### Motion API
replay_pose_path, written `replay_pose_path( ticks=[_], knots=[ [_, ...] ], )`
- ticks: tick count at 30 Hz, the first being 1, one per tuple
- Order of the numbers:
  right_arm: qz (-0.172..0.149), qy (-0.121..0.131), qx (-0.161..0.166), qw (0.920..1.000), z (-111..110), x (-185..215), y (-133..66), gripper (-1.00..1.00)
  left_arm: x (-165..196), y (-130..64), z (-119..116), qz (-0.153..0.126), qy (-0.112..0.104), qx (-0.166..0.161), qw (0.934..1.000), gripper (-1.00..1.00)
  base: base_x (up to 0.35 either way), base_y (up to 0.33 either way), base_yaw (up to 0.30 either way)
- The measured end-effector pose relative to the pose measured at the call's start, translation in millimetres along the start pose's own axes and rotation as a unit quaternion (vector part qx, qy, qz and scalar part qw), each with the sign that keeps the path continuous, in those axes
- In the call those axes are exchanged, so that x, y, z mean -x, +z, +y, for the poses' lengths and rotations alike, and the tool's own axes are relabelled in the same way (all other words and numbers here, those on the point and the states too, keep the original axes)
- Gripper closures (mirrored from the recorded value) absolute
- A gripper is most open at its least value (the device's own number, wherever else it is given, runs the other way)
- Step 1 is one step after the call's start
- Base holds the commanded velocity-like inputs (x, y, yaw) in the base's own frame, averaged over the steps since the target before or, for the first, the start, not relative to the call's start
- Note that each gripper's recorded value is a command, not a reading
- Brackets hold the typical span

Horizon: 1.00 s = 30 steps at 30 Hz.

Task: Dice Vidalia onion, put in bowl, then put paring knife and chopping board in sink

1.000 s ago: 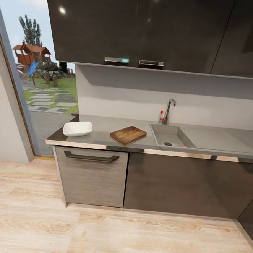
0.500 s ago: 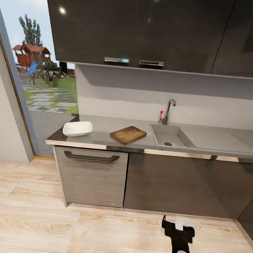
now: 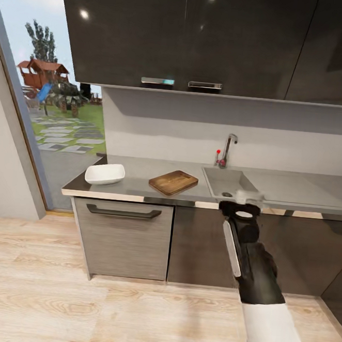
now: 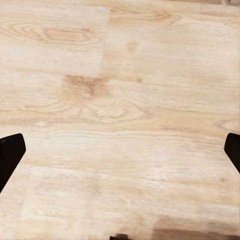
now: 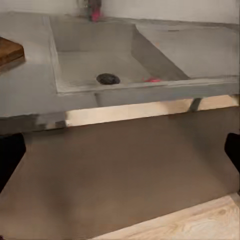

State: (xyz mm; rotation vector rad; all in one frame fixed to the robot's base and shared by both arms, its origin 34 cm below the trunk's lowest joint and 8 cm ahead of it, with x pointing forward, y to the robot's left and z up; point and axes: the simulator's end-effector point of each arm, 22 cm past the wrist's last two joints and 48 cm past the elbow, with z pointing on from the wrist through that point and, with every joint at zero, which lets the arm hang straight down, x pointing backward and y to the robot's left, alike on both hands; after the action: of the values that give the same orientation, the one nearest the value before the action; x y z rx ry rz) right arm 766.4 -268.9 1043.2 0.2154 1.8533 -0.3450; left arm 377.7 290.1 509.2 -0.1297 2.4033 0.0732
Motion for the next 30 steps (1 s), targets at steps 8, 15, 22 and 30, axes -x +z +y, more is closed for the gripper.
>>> replay_pose_path(
  ticks=[8,15,22,30],
  knots=[
    [0.037,-0.047,0.013,0.9981,52.4,159.8,74.4,-1.0,-22.6,-5.5,-9.0,0.026,0.011,-0.013,0.9995,-1.0,0.0,0.0,0.0],
    [0.051,-0.013,0.069,0.9962,78.2,164.2,81.3,-1.0,-66.9,-19.7,-7.1,0.076,0.016,-0.012,0.9969,-1.0,0.011,0.0,0.0],
    [0.067,-0.006,0.137,0.9883,103.7,153.0,80.9,-1.0,-92.4,-30.3,9.9,0.105,0.023,-0.004,0.9942,-1.0,0.193,0.0,0.0],
    [0.073,-0.007,0.144,0.9868,106.0,146.8,81.9,-1.0,-94.2,-31.2,12.1,0.107,0.024,-0.003,0.994,-1.0,0.303,-0.023,0.0]
  ],
)
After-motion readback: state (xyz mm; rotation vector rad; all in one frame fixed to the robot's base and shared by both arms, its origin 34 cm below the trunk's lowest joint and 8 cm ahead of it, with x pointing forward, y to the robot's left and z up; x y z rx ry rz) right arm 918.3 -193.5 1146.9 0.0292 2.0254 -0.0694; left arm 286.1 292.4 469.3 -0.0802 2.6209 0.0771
